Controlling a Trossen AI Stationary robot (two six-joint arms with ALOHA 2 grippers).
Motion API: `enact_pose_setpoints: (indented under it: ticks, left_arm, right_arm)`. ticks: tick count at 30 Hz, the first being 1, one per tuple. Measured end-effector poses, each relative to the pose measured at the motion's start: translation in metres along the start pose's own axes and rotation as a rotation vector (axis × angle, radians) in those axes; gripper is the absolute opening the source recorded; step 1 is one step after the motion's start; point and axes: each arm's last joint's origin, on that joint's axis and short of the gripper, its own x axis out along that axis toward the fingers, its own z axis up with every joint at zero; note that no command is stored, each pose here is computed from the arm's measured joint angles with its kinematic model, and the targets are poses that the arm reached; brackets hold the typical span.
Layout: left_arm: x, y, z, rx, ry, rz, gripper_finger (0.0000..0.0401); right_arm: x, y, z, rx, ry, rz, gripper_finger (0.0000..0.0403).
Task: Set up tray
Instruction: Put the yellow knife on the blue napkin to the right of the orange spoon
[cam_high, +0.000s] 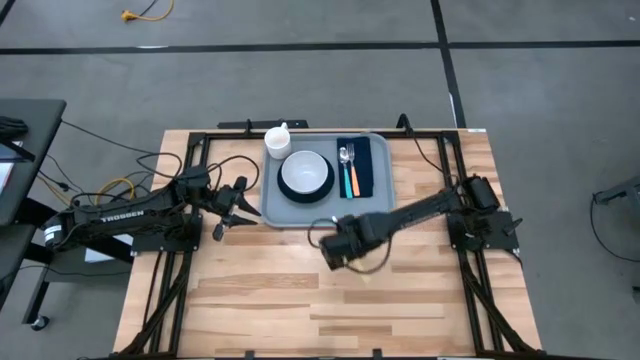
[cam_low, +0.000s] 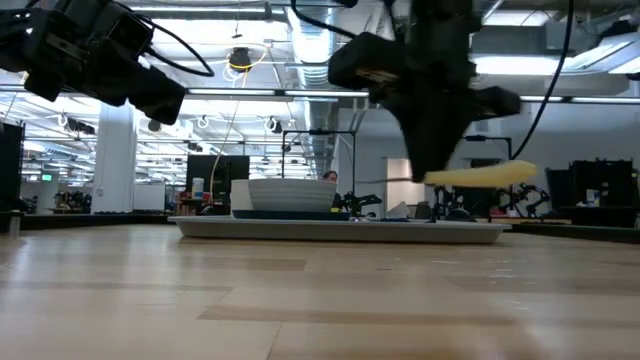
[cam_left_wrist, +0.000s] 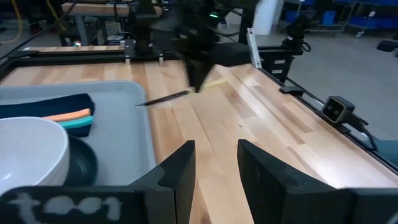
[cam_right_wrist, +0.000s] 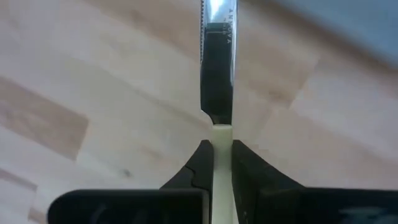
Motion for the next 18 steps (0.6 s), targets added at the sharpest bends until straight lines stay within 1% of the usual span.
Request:
enact_pose_setpoints:
  ticks: [5,8,10,15,18]
  left_arm:
    - [0.0,-0.001,0.0,0.003,-0.003,-0.028,0.0108]
    - [0.0,-0.001,0.0,0.004,-0.001,-0.028,0.0108]
    - [0.0,-0.001,0.0,0.003,0.001,-0.028,0.0108]
    - [0.0,-0.001,-0.001,0.001,0.002,-0.03,0.0108]
    - [0.0,-0.001,-0.001,0.002,0.002,-0.037,0.0108]
  right_arm:
    - [-0.015,-0.007,0.032,-0.042,-0.005,-0.025,0.0017]
    - [-0.03,-0.017,0.048,-0.053,-0.026,-0.039,0.0017]
    - [-0.043,-0.025,0.059,-0.048,-0.048,-0.013,0.0015]
    - [-0.075,-0.055,0.084,0.009,-0.123,-0.001,0.0016]
    - [-0.086,-0.071,0.102,0.055,-0.156,0.015,0.0016]
